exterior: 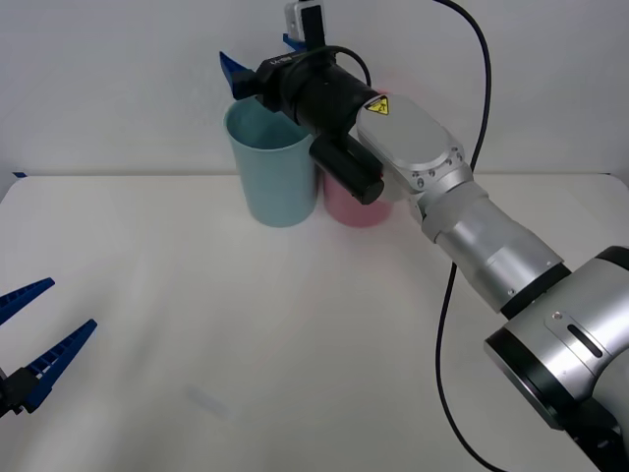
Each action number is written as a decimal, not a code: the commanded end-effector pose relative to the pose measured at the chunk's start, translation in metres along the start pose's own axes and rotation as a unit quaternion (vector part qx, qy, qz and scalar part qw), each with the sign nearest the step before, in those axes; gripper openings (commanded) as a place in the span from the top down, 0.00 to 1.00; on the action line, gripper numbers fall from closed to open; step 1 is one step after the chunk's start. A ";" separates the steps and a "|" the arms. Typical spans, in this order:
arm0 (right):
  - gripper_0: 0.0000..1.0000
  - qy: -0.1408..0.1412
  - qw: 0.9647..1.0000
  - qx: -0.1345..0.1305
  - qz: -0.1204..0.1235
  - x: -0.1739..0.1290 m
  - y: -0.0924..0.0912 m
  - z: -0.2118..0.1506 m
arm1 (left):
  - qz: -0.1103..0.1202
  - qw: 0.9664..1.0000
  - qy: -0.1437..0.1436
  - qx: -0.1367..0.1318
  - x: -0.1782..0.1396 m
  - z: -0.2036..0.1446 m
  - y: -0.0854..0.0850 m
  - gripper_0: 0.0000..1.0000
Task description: Grasp the object on the table and drop it into the matching bin: aluminum can to the light blue bin, PET bottle to the pink bin.
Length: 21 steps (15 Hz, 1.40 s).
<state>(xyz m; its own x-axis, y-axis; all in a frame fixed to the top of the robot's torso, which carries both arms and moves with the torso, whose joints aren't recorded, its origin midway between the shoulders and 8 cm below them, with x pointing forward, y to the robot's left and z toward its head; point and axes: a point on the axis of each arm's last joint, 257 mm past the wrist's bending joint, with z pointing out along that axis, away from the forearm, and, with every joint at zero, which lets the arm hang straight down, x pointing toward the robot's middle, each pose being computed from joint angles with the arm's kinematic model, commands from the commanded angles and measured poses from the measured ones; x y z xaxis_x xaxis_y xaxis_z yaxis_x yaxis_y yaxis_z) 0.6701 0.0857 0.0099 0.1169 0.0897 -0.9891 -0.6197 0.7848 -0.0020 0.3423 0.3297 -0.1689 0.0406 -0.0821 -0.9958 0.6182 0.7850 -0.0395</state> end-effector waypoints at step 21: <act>0.00 0.004 0.994 -0.097 -0.042 0.054 0.025 -0.226 | 0.000 1.000 0.000 0.000 0.000 0.000 0.000 0.00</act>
<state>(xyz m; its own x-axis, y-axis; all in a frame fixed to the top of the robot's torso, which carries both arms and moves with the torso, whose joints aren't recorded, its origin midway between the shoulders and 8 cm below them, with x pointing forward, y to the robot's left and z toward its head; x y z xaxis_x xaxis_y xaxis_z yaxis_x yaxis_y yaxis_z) 0.4925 -0.0237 -0.0732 0.1719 0.0302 -0.9847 -0.7385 0.6655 -0.1085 0.3423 0.3297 -0.1689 0.0407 -0.0820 -0.9958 0.6182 0.7850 -0.0394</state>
